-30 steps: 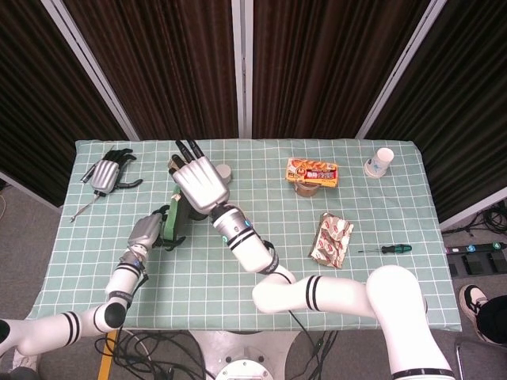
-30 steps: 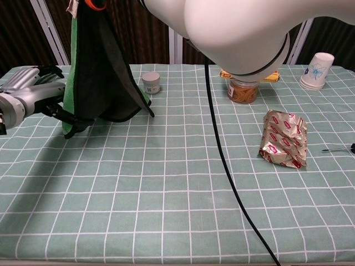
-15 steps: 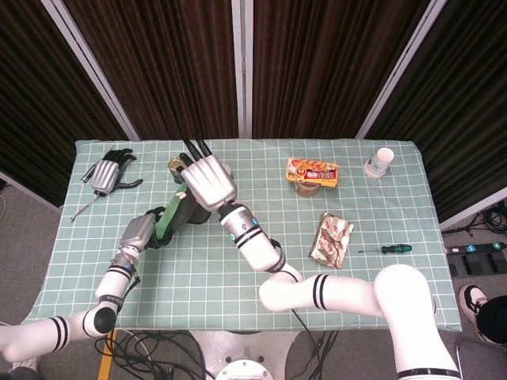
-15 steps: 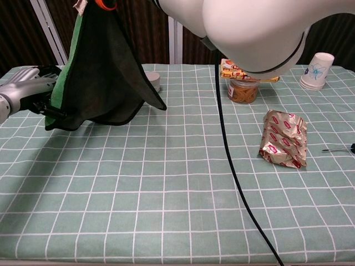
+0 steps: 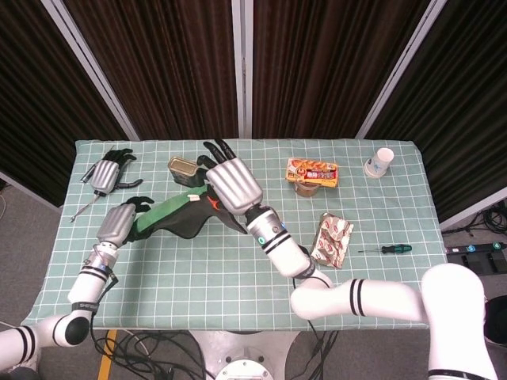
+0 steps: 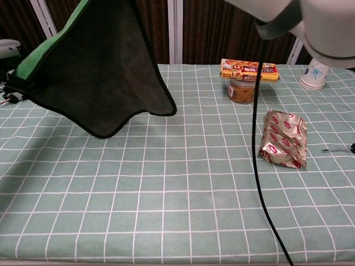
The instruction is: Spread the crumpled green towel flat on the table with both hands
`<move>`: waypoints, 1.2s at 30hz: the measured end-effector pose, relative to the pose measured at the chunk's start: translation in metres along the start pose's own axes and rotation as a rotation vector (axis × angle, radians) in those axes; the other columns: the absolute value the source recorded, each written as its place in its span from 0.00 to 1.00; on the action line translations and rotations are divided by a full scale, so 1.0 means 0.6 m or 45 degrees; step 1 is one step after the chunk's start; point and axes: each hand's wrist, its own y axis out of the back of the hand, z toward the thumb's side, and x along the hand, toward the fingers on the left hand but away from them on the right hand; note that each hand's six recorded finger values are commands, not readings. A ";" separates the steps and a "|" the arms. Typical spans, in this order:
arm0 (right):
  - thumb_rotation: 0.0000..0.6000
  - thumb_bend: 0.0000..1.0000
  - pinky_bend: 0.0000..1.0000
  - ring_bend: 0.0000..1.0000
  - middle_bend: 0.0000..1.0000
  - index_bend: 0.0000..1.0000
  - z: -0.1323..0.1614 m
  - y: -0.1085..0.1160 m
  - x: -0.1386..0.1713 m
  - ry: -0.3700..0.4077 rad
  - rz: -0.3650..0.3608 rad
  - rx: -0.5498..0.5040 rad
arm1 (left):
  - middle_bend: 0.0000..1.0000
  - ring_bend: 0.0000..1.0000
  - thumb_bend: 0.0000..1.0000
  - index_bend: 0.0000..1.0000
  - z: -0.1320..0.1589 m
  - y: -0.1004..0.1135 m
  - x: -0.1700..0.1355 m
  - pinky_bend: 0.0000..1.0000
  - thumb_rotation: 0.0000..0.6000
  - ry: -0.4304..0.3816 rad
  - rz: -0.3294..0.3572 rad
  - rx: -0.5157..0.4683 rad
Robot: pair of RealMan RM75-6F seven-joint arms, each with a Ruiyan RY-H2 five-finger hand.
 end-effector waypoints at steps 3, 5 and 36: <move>1.00 0.51 0.00 0.06 0.27 0.77 -0.015 0.014 0.010 -0.012 -0.003 -0.050 | 0.35 0.21 0.57 0.73 0.005 0.029 0.000 0.27 0.95 -0.019 0.036 0.021; 1.00 0.52 0.00 0.06 0.27 0.77 -0.022 0.017 0.012 -0.022 -0.002 -0.079 | 0.35 0.21 0.57 0.73 0.008 0.043 0.006 0.27 0.95 -0.025 0.062 0.033; 1.00 0.52 0.00 0.05 0.29 0.78 -0.154 -0.164 0.096 0.052 0.355 -0.334 | 0.35 0.21 0.53 0.71 -0.013 -0.055 0.006 0.26 0.85 -0.174 -0.009 0.359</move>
